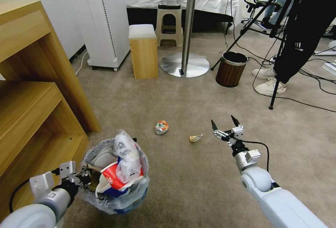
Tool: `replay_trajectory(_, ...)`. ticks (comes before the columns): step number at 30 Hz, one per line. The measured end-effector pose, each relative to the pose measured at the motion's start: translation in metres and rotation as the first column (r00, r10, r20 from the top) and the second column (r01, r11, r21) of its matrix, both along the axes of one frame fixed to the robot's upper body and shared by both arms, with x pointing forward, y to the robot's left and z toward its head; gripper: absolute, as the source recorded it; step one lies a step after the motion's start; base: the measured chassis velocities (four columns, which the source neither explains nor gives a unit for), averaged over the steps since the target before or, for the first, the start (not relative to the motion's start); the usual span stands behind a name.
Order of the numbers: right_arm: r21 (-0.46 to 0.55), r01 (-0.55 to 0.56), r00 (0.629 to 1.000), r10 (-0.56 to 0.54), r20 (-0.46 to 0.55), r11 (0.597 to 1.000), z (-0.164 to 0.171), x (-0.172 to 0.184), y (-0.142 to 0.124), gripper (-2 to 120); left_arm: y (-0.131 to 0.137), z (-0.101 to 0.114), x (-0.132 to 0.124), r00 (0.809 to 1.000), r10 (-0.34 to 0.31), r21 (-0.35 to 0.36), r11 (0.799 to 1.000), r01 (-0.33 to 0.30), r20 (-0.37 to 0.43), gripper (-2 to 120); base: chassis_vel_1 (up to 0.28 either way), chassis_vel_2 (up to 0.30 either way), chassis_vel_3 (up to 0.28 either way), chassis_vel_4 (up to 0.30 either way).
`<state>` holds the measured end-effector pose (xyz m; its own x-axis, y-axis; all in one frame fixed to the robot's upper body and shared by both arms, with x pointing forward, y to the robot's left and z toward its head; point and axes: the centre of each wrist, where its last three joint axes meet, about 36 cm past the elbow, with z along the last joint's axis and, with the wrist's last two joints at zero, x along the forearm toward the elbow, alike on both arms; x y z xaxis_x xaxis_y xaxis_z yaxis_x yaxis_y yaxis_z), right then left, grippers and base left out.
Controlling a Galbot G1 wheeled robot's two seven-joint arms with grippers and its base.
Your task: Pick up the trash bin and place the garbage on the floor into it.
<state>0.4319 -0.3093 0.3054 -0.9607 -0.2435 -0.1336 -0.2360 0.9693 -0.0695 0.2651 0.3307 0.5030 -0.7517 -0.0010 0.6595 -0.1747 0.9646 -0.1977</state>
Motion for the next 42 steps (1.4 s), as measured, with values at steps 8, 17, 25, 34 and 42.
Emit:
replay_trajectory(8, 0.0, -0.022, 1.0, 0.022, 0.0, 1.0, 0.0, 0.0, 0.005, 100, 0.008, 0.007, 0.005, 0.996, -0.044, 0.02, 0.999, 0.046, -0.072, 0, -0.054, 0.066, 0.058, -0.051)
replay_trajectory(17, -0.005, -0.029, 1.0, 0.029, 0.003, 1.0, 0.0, -0.002, 0.006, 100, 0.011, 0.013, 0.013, 0.991, -0.069, 0.029, 0.997, 0.073, -0.112, 0, -0.073, 0.063, 0.061, -0.063)
replay_trajectory(25, -0.003, -0.029, 1.0, 0.029, 0.009, 1.0, 0.002, -0.002, 0.007, 100, 0.014, 0.024, 0.025, 0.988, -0.086, 0.062, 0.994, 0.094, -0.13, 0, -0.094, 0.081, 0.089, -0.078)
replay_trajectory(34, -0.003, -0.032, 0.999, 0.032, 0.006, 0.999, 0.0, -0.001, 0.009, 100, 0.012, 0.018, 0.022, 0.991, -0.056, 0.027, 0.998, 0.06, -0.125, 0, -0.079, 0.088, 0.076, -0.085)
replay_trajectory(42, 0.001, -0.035, 0.999, 0.035, 0.005, 0.999, 0.0, -0.001, 0.011, 100, 0.013, 0.016, 0.02, 0.992, -0.038, 0.026, 0.999, 0.041, -0.119, 0, -0.097, 0.081, 0.081, -0.078)
